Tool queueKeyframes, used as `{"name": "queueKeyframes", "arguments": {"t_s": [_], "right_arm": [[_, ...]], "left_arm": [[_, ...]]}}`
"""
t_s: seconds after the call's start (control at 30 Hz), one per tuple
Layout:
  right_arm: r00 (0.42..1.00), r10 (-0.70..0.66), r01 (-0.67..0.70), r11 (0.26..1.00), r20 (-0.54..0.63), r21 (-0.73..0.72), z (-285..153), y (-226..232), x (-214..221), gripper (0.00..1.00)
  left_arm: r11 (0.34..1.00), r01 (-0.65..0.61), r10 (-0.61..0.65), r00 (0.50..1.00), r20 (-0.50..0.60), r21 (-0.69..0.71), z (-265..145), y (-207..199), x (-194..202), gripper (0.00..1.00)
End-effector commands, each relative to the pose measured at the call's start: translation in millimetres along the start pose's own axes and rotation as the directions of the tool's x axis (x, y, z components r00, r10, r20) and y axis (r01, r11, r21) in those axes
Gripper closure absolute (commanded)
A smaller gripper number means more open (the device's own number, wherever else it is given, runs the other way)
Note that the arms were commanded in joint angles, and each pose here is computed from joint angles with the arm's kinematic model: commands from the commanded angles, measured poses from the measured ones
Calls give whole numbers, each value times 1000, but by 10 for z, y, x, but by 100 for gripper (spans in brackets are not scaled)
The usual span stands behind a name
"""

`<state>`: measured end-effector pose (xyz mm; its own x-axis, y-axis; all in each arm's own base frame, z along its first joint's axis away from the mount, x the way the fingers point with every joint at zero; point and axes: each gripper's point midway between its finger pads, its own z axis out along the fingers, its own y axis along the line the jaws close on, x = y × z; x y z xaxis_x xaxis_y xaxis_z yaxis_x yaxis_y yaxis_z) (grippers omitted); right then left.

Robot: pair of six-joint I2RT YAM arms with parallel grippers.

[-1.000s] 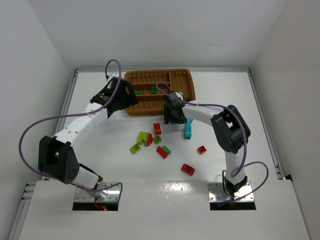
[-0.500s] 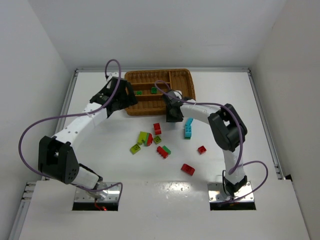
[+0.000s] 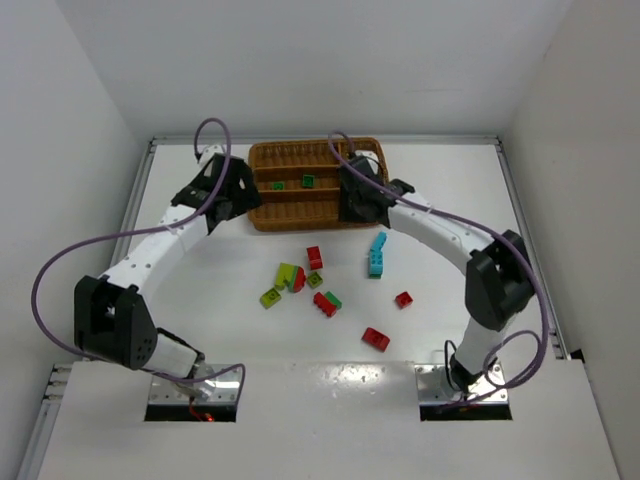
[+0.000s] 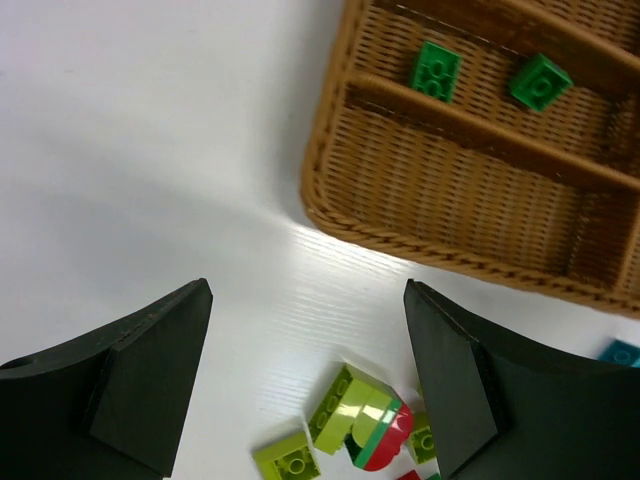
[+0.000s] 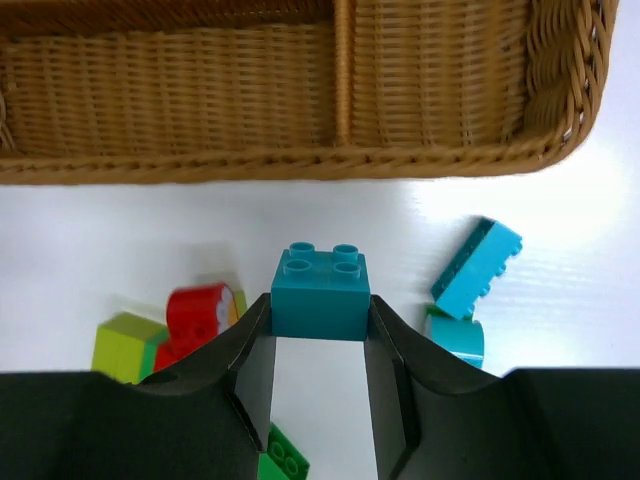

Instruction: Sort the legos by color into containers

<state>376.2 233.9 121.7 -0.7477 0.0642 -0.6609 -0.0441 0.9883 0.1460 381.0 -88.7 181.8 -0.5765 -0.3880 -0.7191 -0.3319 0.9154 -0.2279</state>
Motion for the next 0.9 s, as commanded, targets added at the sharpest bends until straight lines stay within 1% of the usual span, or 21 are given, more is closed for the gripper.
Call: {"name": "queueKeyframes", "arguments": {"t_s": [0.0,0.03,0.07,0.1,0.13,0.17,0.2,0.23,0.27,0.37,0.4,0.43,0.5,0.57,0.63,0.7,0.73,0.77,0.8,0.83,0.87], "right_arm": [[1000,-19,20,999,21,-41,188,258,-279,66],[999,-39,39,998,16,-45,235,335,-284,66],[999,-29,32,997,40,-74,247,462,-442,66],[999,-41,41,997,-1,-68,416,489,-342,66],[999,-33,35,996,23,-81,441,575,-473,66],[999,-40,40,996,-4,-83,529,582,-380,66],[999,-35,36,995,12,-92,550,642,-468,66],[999,-41,40,995,-12,-93,669,660,-388,66],[999,-34,35,993,7,-115,692,743,-477,66],[999,-33,32,987,1,-155,775,902,-559,62],[999,-45,41,984,-19,-176,834,1014,-512,52],[998,-50,43,985,-33,-169,902,1001,-449,44],[999,-47,42,985,-22,-165,843,1034,-571,23],[999,-42,42,991,6,-125,794,951,-635,23],[998,-29,34,995,59,-91,557,801,-718,23],[994,-7,17,996,109,-87,376,678,-801,25],[993,-8,15,998,117,-62,199,517,-723,25],[993,-1,6,999,117,-43,118,422,-663,25],[997,-19,19,1000,79,0,141,238,-406,25],[996,-17,14,999,86,41,94,76,-365,23],[998,-19,15,997,56,72,-9,-98,-163,15]], "left_arm": [[992,101,-98,994,43,-76,-52,283,-123,16],[990,120,-117,992,48,-70,-70,297,-153,16],[990,123,-121,992,33,-68,-53,318,-118,16],[988,131,-128,991,36,-76,-43,357,-139,16],[988,140,-137,990,40,-70,-63,370,-166,16],[988,140,-137,990,40,-70,-63,370,-167,16],[988,136,-134,990,32,-76,-48,390,-126,16],[988,136,-135,991,26,-70,-49,377,-117,16],[987,145,-143,989,36,-70,-68,402,-153,16],[987,145,-143,989,36,-70,-69,403,-153,16],[987,145,-143,989,36,-70,-69,403,-153,16],[987,145,-143,989,30,-63,-70,389,-145,16],[987,145,-143,989,30,-63,-70,389,-144,16],[989,136,-135,991,24,-56,-71,379,-135,16],[989,136,-135,991,24,-56,-71,379,-135,16],[991,125,-124,992,23,-56,-72,383,-135,16],[991,125,-124,992,16,-48,-74,367,-125,16],[991,125,-124,992,16,-48,-74,367,-125,16],[992,116,-115,993,16,-48,-74,371,-124,16],[992,116,-115,993,16,-48,-74,371,-124,16],[992,116,-116,993,10,-41,-75,357,-116,16]]}}
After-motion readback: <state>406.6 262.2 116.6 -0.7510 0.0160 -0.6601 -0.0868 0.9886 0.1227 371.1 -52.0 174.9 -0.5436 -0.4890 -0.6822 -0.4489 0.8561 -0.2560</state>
